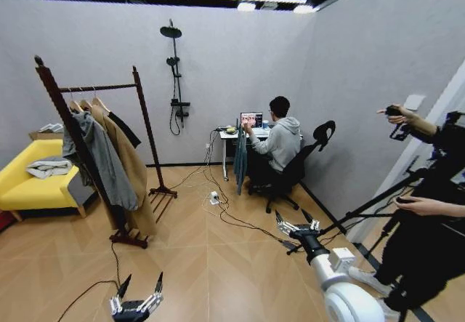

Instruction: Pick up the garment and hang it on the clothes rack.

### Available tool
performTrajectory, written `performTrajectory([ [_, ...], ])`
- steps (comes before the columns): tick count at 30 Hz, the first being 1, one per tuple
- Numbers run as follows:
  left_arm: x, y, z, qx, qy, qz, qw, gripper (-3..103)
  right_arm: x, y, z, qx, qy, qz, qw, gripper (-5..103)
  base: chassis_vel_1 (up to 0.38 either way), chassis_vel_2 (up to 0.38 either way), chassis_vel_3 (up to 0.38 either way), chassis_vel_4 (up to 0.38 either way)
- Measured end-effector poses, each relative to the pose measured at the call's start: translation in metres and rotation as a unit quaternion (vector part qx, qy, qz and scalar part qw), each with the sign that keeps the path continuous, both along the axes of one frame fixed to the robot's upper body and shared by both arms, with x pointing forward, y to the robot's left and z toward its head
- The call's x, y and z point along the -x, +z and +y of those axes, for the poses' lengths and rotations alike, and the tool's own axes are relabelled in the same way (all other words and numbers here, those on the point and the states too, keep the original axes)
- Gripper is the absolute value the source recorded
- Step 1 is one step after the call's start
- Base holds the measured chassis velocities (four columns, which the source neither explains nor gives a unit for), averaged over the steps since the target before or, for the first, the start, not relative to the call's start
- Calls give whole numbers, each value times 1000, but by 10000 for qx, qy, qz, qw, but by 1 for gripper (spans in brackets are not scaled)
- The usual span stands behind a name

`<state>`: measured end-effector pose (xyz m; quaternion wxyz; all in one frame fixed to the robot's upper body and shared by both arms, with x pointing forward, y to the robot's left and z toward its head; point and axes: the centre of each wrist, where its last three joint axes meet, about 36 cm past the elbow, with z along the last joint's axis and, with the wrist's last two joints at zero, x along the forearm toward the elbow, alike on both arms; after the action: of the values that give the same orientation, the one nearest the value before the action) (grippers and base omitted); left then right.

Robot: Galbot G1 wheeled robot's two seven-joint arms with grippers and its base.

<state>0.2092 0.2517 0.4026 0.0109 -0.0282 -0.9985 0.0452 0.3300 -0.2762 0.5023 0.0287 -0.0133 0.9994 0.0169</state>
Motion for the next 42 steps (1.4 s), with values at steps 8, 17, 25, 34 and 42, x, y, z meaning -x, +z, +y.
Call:
performTrajectory([
  [8,0,0,0,1,-1,0,10000,100,1,-1,0,-12,-3,-12,10000,100,-284,260,271,-268],
  [17,0,0,0,1,0,-1,10000,100,1,-3,-1,4,-16,-1,10000,100,-364,340,350,-341],
  [25,0,0,0,-1,-1,-1,10000,100,-1,-6,-3,9,-27,1,10000,100,-366,358,372,-360],
  [34,0,0,0,1,0,0,10000,100,-3,-8,-4,9,-29,17,10000,100,-337,357,352,-352],
  [42,0,0,0,0,0,0,10000,100,-5,-9,-5,14,-34,19,10000,100,-355,357,360,-352],
])
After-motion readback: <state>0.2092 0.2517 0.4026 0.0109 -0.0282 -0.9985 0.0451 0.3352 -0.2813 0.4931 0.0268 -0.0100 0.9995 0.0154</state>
